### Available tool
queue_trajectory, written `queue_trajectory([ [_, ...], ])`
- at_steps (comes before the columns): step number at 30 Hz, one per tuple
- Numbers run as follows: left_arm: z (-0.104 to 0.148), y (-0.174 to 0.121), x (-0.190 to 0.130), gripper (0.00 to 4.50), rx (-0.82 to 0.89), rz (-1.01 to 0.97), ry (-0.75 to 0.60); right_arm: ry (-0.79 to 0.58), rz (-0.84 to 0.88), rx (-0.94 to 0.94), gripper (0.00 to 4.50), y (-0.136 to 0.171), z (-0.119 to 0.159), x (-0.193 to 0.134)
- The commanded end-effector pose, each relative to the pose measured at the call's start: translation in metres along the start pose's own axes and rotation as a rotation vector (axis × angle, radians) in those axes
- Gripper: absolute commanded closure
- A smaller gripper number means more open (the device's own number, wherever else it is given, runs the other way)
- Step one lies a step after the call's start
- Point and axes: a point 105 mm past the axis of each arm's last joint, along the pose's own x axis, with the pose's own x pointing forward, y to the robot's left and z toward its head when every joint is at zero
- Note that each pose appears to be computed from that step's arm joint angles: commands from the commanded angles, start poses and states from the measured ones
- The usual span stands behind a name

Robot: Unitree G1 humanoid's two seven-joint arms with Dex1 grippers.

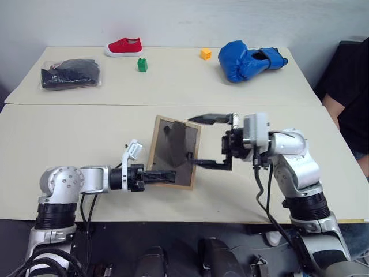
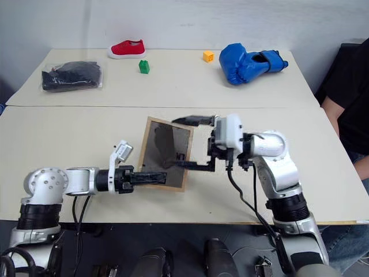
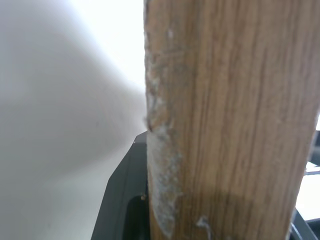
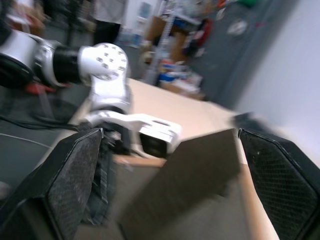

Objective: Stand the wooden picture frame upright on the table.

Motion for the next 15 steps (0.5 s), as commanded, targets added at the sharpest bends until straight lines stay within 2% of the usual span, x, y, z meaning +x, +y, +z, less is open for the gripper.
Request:
queue_trajectory([
  [1,0.008,-0.024,-0.005,3.29,-0.051,-0.135,0.028,0.107,-0.031,-0.194,0.03,-0.006,-0.014,-0.027],
  [3,0.009,-0.03,-0.006,3.29,-0.1,-0.18,0.063,0.2,0.026,-0.354,0.03,0.001,-0.029,-0.034],
  [6,0.014,-0.037,-0.003,3.29,-0.158,-0.23,0.074,0.235,0.014,-0.621,0.03,-0.001,-0.035,-0.028],
  [10,0.014,-0.042,0.005,3.29,-0.213,-0.252,0.091,0.231,-0.023,-0.739,0.03,-0.001,-0.049,-0.015],
  [14,0.008,-0.04,0.01,3.29,-0.233,-0.238,0.126,0.19,-0.073,-0.841,0.03,-0.004,-0.049,0.003],
  [15,0.008,-0.04,0.011,3.29,-0.237,-0.249,0.123,0.198,-0.062,-0.844,0.21,-0.001,-0.054,0.007],
])
